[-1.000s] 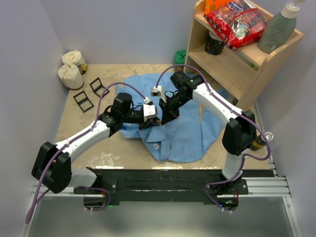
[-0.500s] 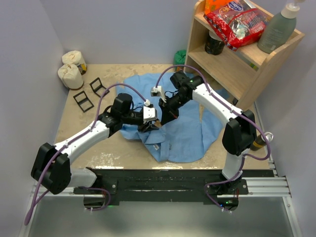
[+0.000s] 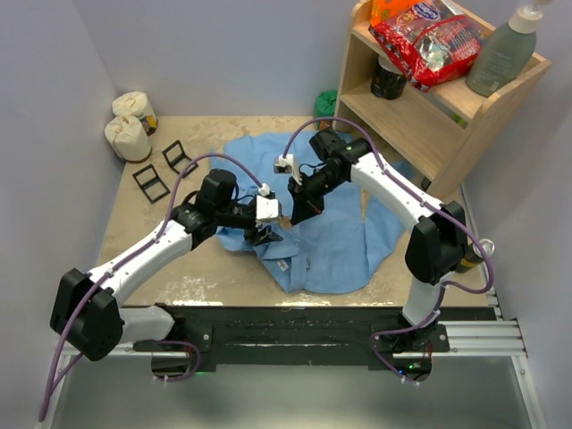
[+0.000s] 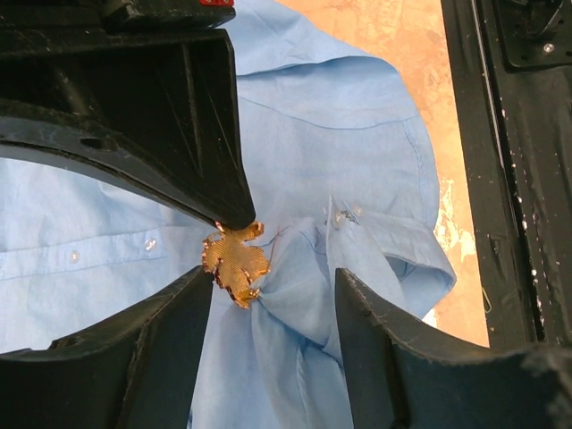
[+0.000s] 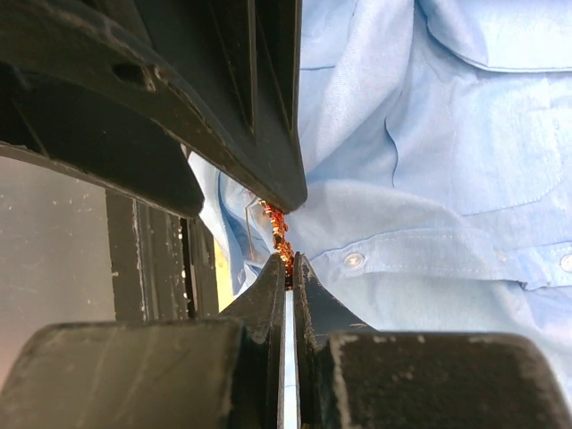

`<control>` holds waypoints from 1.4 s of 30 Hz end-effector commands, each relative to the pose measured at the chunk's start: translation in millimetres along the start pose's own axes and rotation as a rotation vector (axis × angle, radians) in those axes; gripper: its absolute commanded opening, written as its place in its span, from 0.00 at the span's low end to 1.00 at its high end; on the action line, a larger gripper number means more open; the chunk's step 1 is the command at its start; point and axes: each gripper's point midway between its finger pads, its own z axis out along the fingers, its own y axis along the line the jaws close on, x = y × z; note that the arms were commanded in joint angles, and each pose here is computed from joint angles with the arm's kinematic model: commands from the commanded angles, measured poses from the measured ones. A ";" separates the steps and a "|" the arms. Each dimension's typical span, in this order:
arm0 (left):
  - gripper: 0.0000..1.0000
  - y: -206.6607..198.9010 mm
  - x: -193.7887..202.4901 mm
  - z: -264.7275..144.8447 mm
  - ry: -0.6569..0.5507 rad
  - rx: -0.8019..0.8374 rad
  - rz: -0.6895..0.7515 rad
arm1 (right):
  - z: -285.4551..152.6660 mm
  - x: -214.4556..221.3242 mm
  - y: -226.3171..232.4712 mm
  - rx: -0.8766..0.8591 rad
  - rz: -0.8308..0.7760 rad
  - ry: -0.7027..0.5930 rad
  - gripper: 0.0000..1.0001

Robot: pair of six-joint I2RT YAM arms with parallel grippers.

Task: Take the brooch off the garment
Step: Remove the brooch from the clothes.

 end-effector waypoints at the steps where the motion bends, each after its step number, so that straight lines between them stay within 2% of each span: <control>1: 0.63 5.4 -9.5 -16.0 -0.005 -0.032 0.045 | -14.5 -15.5 2.9 0.048 -0.051 -0.054 0.00; 2: 0.66 6.8 -8.6 -17.8 -0.006 -0.039 0.044 | -14.2 -15.4 1.8 0.051 -0.051 -0.053 0.00; 9: 0.66 20.3 -0.8 -41.4 -0.003 -0.106 0.043 | -13.9 -13.3 -2.1 0.068 -0.045 -0.048 0.00; 20: 0.50 -2.4 19.9 -40.6 0.021 -0.043 0.002 | -14.6 -22.7 -7.7 0.084 -0.046 -0.066 0.00; 23: 0.41 -9.5 26.5 -39.4 0.028 -0.016 -0.006 | -14.1 -24.7 -9.4 0.087 -0.047 -0.067 0.00; 27: 0.21 -13.5 29.7 -37.3 0.028 0.005 -0.016 | -13.9 -26.3 -11.0 0.086 -0.048 -0.070 0.00; 33: 0.02 -17.1 33.3 -35.7 0.027 0.019 -0.026 | -13.4 -31.3 -11.5 0.087 -0.065 -0.090 0.00; 42: 0.00 -16.9 34.3 -32.3 0.009 0.017 -0.047 | -1.4 -32.3 -10.4 0.042 -0.062 -0.101 0.00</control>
